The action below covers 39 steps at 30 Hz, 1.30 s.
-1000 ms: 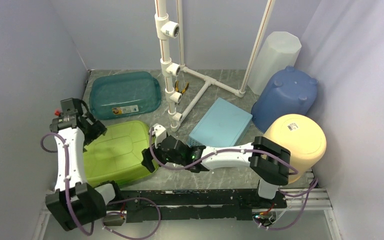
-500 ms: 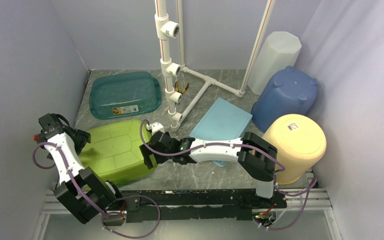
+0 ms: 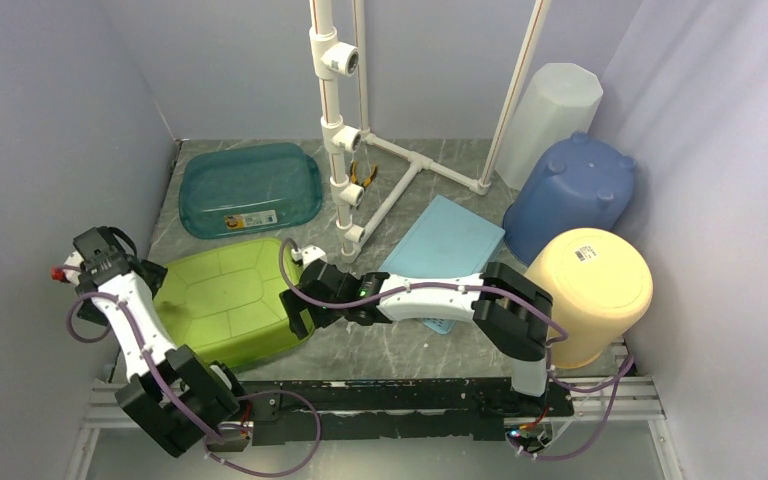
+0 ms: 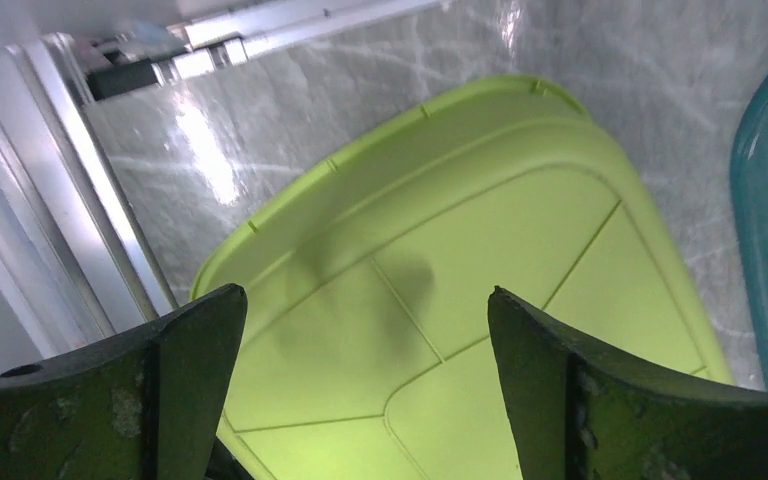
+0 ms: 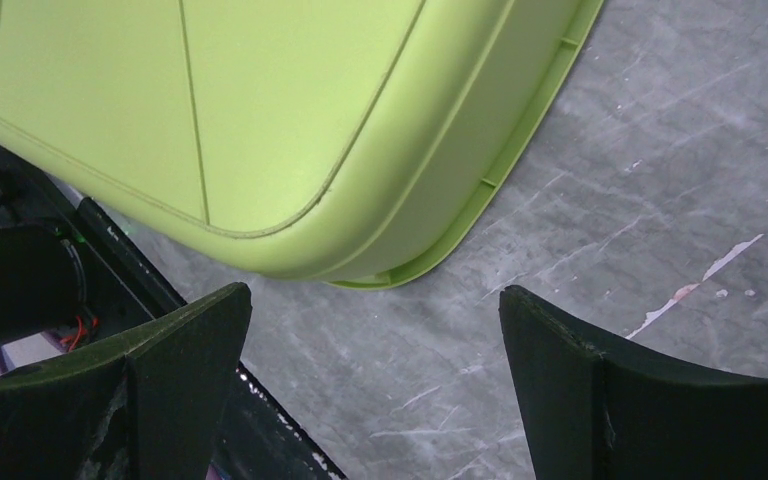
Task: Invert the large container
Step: Move the container to the center of the board, then reset both arms
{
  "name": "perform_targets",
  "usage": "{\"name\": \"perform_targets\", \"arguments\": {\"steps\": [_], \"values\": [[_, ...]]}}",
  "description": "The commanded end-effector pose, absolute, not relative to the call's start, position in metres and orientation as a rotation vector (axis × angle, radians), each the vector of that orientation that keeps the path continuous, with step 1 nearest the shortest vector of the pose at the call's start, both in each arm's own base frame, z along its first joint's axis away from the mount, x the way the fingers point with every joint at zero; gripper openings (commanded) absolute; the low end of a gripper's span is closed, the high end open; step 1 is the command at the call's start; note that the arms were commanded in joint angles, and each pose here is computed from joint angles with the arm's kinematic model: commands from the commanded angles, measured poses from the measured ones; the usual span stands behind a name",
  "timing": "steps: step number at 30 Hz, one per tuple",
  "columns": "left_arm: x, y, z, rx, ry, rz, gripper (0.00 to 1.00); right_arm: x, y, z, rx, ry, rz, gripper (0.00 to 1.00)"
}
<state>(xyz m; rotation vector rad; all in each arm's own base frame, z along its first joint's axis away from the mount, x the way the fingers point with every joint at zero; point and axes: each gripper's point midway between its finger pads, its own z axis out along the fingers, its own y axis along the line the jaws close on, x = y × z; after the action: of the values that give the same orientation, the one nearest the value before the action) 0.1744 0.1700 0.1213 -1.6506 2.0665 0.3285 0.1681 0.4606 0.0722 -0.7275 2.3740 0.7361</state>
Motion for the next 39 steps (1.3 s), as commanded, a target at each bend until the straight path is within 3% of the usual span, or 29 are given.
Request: {"name": "perform_targets", "arguments": {"steps": [1, 12, 19, 25, 32, 39], "values": [[0.172, 0.199, 0.144, -1.620, 1.903, 0.486, 0.95, 0.168, 0.472, 0.091, -0.758, 2.329, 0.801, 0.98], [0.217, 0.180, 0.086, -1.531, 2.109, 0.176, 0.95, 0.154, 0.487, 0.105, -0.885, 2.247, 0.942, 0.98], [0.257, 0.161, 0.081, -1.343, 2.169, -0.114, 0.92, 0.131, 0.505, 0.114, -1.074, 2.133, 1.092, 0.97], [0.286, 0.148, 0.083, -1.265, 2.167, -0.318, 0.87, 0.134, 0.512, 0.109, -1.136, 2.111, 1.021, 0.97], [0.299, 0.156, 0.100, -1.219, 2.151, -0.301, 0.87, 0.138, 0.518, 0.116, -1.216, 2.065, 0.996, 0.98], [0.281, 0.178, 0.141, -1.210, 2.071, -0.061, 0.89, 0.137, 0.508, 0.140, -1.199, 2.013, 0.998, 0.98]]}}
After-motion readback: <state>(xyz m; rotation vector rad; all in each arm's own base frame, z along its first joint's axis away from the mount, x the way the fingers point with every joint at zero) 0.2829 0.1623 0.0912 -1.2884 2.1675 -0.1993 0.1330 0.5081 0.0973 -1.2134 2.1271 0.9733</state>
